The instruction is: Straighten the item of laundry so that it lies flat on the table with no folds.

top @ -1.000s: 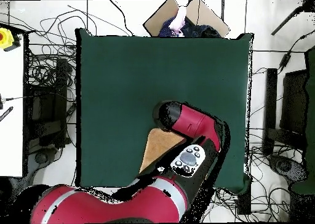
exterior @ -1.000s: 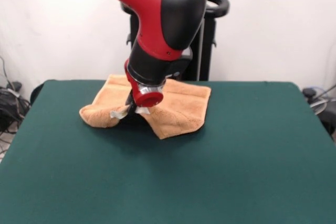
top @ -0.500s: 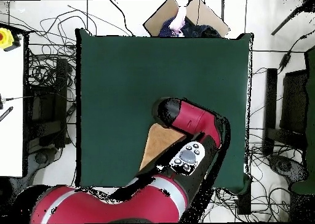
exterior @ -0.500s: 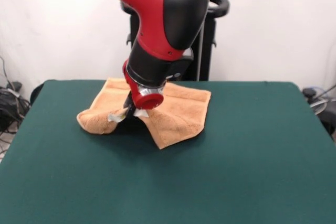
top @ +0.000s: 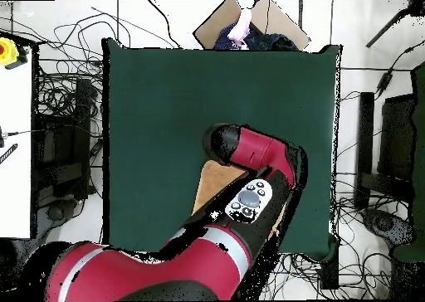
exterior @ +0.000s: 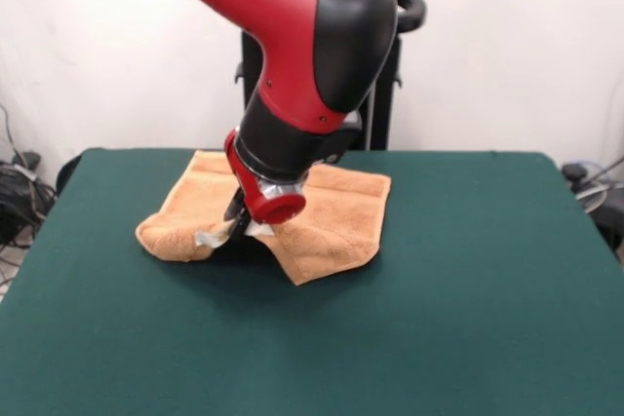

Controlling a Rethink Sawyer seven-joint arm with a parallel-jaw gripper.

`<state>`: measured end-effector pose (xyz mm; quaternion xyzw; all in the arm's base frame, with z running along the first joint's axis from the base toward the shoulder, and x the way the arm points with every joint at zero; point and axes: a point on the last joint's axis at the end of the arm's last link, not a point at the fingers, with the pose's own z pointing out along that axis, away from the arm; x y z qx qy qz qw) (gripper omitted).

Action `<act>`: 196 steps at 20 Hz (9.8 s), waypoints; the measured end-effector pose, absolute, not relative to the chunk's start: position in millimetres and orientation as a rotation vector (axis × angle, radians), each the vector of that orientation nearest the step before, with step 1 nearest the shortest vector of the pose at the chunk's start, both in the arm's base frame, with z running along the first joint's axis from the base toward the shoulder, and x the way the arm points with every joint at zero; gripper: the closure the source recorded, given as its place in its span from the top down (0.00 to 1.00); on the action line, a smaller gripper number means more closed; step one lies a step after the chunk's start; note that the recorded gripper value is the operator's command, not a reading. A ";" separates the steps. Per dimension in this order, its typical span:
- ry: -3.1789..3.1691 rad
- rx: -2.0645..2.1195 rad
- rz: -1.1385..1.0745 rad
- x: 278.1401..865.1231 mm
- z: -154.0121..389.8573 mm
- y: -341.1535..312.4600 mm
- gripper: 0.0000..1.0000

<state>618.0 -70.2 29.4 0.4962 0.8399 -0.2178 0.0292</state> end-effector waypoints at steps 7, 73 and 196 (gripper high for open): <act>2.595 1.501 -0.669 628.4 22.6 -67.9 0.00; 2.360 1.181 -0.354 665.0 53.6 -129.7 1.00; 2.998 0.305 -0.376 444.1 8.3 -157.4 1.00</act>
